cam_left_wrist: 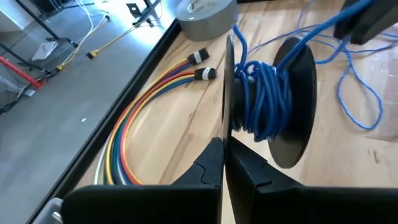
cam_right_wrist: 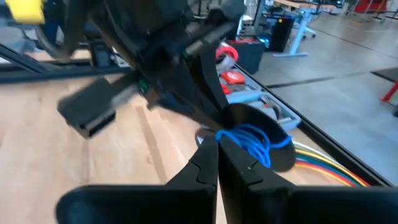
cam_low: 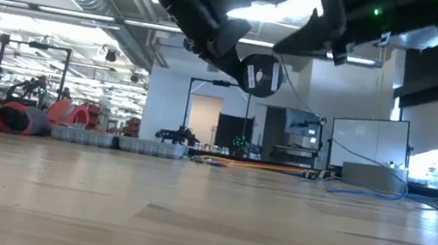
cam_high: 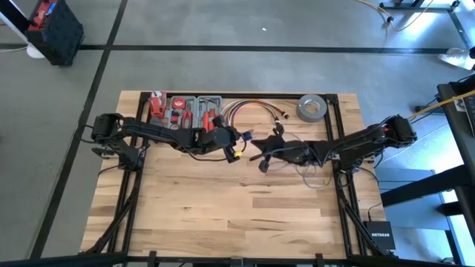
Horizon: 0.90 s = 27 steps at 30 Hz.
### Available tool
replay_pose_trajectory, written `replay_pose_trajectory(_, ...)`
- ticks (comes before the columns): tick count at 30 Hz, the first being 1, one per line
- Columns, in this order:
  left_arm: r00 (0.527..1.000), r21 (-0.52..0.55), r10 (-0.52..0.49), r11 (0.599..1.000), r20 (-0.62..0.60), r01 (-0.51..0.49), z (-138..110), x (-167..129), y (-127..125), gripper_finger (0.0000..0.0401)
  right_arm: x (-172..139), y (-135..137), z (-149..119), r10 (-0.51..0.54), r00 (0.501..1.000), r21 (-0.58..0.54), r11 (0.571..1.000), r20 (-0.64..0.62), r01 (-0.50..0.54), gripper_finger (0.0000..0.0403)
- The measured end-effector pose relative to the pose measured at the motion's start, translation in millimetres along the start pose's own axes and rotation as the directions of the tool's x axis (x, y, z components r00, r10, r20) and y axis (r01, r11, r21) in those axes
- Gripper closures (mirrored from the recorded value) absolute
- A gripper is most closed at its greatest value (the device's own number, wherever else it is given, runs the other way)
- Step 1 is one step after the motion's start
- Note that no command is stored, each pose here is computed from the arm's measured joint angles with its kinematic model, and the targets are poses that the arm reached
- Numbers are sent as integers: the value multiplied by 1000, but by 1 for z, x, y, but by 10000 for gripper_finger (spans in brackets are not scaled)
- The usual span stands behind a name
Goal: Coil cords
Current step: Coil the blue wire onto the black spool
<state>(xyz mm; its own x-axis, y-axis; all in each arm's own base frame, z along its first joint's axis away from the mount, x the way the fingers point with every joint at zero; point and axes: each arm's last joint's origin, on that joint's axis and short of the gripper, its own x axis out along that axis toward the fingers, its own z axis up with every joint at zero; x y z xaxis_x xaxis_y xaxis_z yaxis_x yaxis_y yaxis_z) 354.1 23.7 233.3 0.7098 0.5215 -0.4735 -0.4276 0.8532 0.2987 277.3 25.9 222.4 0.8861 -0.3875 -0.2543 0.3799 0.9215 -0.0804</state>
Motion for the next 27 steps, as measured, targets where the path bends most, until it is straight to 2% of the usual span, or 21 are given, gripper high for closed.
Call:
replay_pose_trajectory(4,1000,-3,1,1000,0,-1,0,0,0,401,-3,7,5,24,1000,2,1000,17,-24,398)
replay_pose_trajectory(27,1000,-8,2,1000,4,-2,0,0,1,401,16,17,-4,33,996,65,997,79,-39,398)
